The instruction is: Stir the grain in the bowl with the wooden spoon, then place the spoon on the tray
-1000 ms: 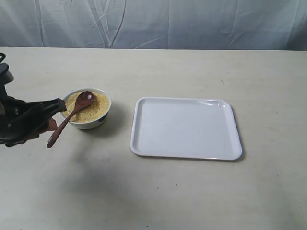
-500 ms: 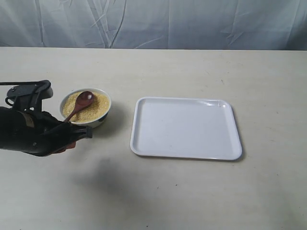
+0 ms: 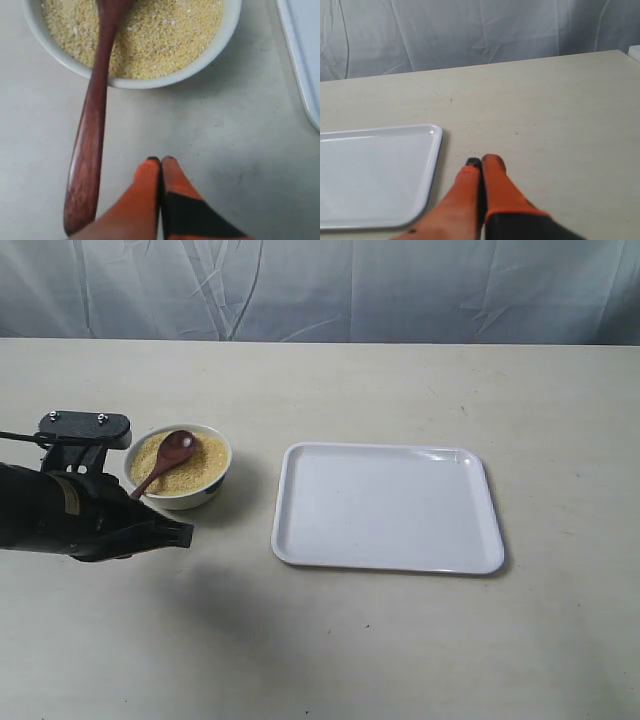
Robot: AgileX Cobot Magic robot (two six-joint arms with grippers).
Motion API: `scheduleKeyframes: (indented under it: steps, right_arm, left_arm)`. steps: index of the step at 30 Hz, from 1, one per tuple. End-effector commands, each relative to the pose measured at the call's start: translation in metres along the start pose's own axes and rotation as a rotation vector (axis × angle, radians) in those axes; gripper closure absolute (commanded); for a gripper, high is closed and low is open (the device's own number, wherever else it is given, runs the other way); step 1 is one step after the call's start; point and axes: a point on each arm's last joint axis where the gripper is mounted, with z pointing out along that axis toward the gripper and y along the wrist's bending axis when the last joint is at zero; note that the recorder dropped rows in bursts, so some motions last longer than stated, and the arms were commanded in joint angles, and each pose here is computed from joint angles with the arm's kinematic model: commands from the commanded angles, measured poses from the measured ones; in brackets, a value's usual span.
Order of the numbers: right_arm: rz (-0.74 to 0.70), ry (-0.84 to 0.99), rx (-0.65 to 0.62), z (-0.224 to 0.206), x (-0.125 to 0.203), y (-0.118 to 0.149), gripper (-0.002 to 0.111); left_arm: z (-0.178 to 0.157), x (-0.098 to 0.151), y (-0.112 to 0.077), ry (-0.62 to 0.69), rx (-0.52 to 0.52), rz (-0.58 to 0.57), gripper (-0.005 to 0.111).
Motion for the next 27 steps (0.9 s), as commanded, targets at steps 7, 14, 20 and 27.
scheduleKeyframes:
  steps: [7, 14, 20, 27]
  right_arm:
    - [-0.001, -0.01, 0.002, 0.0, 0.0, 0.0, 0.108]
    - [-0.001, -0.013, 0.002, 0.0, 0.0, 0.0, 0.108]
    - [-0.001, -0.013, 0.002, 0.0, 0.0, 0.0, 0.108]
    - [-0.001, -0.013, 0.002, 0.0, 0.0, 0.0, 0.108]
  left_arm:
    - [0.0, -0.001, 0.004, -0.01, -0.018, 0.108, 0.107]
    - [-0.001, -0.005, 0.03, -0.006, -0.081, 0.016, 0.107]
    - [-0.001, -0.013, 0.034, -0.086, -0.07, 0.016, 0.107]
    - [-0.006, -0.031, 0.034, -0.126, -0.074, 0.006, 0.107]
